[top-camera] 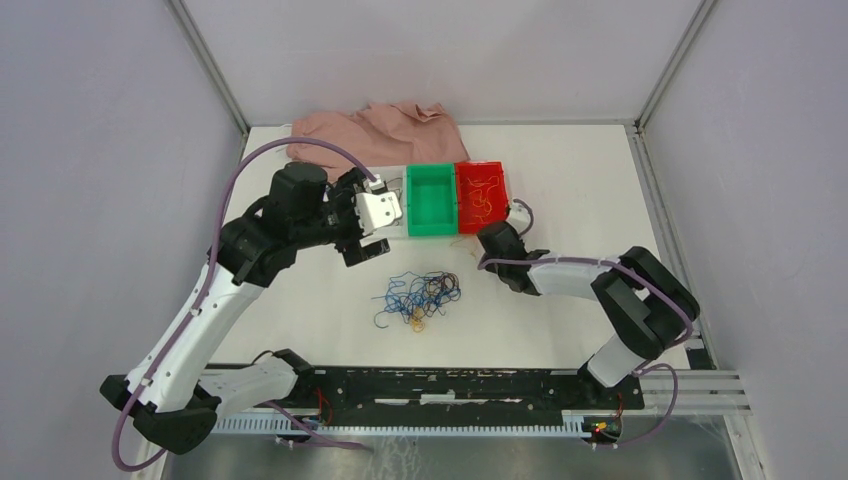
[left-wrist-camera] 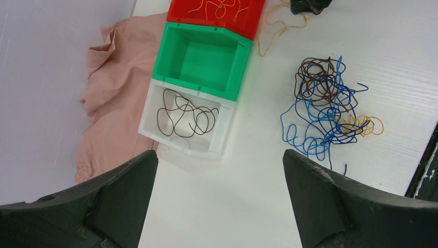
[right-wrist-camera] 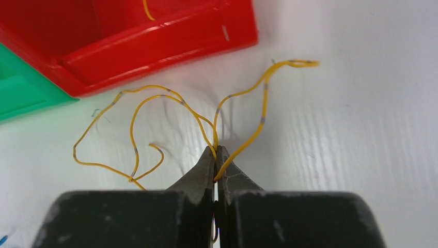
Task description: Untangle the cables
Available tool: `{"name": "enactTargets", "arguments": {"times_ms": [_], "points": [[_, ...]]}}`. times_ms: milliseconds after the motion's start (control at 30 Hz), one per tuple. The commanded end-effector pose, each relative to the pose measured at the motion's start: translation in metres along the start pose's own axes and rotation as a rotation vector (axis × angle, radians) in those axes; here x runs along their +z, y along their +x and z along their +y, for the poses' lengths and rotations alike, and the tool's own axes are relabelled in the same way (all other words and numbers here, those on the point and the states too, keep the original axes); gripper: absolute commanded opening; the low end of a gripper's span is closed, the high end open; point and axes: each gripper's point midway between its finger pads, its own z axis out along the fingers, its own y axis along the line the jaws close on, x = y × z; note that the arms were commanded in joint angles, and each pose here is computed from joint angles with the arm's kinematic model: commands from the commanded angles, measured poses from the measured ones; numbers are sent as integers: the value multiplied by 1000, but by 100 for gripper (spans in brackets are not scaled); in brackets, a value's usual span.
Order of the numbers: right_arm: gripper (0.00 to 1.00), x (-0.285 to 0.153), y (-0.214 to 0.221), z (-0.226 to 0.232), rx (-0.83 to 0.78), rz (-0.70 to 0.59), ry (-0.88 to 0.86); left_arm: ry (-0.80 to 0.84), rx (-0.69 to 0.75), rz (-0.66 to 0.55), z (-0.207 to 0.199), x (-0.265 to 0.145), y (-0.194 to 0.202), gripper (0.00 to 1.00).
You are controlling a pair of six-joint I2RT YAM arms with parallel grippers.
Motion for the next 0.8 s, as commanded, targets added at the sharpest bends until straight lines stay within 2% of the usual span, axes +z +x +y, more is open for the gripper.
{"name": "enactTargets", "arguments": {"times_ms": [0, 200, 400, 533, 767], "points": [[0, -20, -23, -8, 32, -103, -9, -10, -9, -45, 1, -6, -10, 97], [0, -71, -65, -10, -2, -218, -93, -12, -12, -56, 2, -8, -14, 97], [0, -108, -106, -11, -132, -313, -109, -9, -26, -60, 2, -9, -16, 96], [0, -110, -134, -2, -251, -359, -58, -12, -34, -60, 2, -9, -17, 96], [0, -80, -170, 15, -514, -371, 85, -20, -41, -55, 4, -10, -17, 96]]}}
